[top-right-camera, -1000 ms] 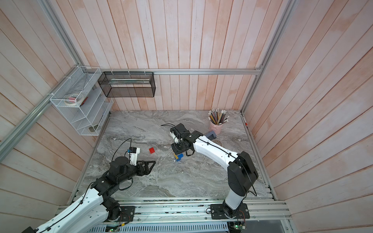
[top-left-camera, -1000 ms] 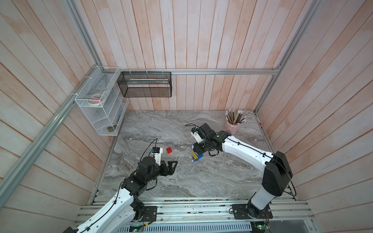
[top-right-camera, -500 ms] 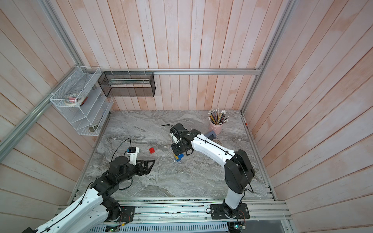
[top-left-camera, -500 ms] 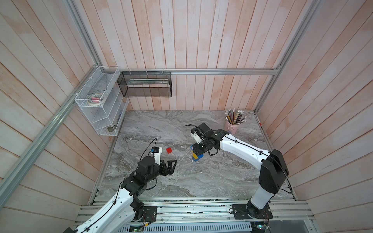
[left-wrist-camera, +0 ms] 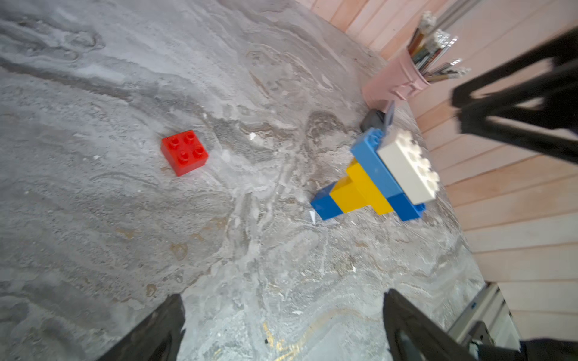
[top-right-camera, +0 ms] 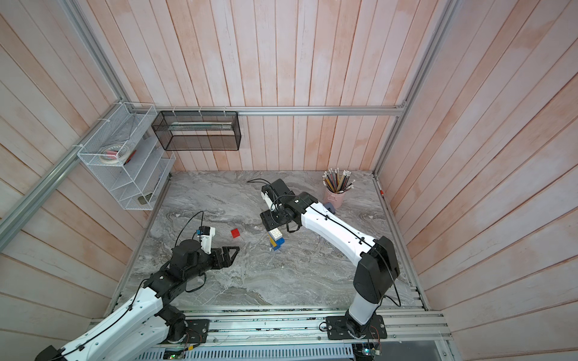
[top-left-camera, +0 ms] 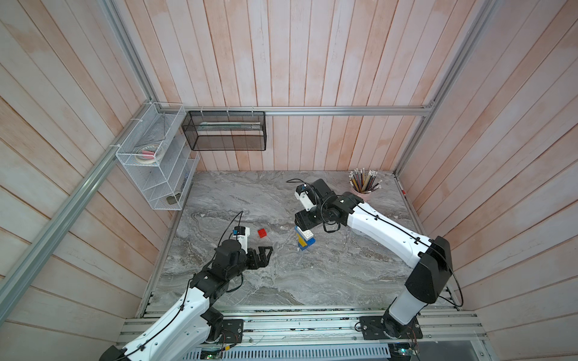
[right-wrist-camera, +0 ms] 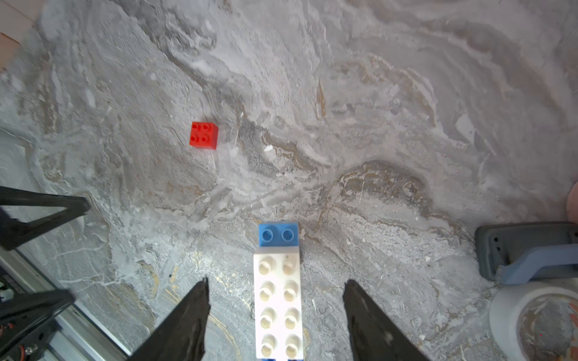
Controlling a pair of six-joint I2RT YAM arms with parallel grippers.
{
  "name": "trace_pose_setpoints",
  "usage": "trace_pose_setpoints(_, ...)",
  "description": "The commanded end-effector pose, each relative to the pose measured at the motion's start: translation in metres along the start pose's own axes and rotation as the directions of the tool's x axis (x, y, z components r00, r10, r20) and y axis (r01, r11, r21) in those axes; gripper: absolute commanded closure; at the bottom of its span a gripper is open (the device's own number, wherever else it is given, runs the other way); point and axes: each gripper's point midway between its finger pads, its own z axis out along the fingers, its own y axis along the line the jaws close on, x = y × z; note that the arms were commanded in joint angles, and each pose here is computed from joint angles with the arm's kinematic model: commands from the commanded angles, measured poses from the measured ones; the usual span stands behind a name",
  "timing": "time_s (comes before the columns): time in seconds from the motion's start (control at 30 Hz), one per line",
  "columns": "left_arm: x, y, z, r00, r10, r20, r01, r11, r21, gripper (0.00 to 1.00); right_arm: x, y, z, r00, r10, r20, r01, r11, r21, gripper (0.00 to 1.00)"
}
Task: Assemble a spoon with lego
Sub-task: Assemble the lego brick with the lego brick, then pick up the lego brick from the center of the board.
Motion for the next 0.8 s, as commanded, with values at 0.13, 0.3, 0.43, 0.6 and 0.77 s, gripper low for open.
trace_pose_setpoints(0.13,-0.024,0.048,0.003,0.971,-0.229,0.062,0.233,0.970,-0.075,0.00,-0.046,0.044,0.001,0.998,-0.043,0.050,0.046,0.997,-0.061,0.30)
trace_pose_setpoints(0.3,-0.035,0.088,-0.013,0.936,-0.301,0.180,0.331,0.929,-0.164,0.00,-0.049,0.071,0.053,0.998,-0.054,-0.028,0.051,0.995,-0.091,0.31)
trace_pose_setpoints(0.43,-0.038,0.104,-0.030,0.923,-0.292,0.249,0.347,0.912,-0.216,0.00,-0.049,0.087,0.093,0.995,-0.073,-0.072,0.064,0.991,-0.114,0.31)
trace_pose_setpoints(0.6,-0.042,0.097,-0.042,0.929,-0.244,0.277,0.305,0.931,-0.201,0.00,-0.041,0.095,0.140,0.988,-0.081,-0.134,0.063,0.990,-0.127,0.31)
trace_pose_setpoints(0.77,-0.045,0.085,-0.047,0.932,-0.221,0.287,0.273,0.950,-0.153,0.00,-0.025,0.094,0.177,0.981,-0.066,-0.183,0.046,0.993,-0.109,0.32)
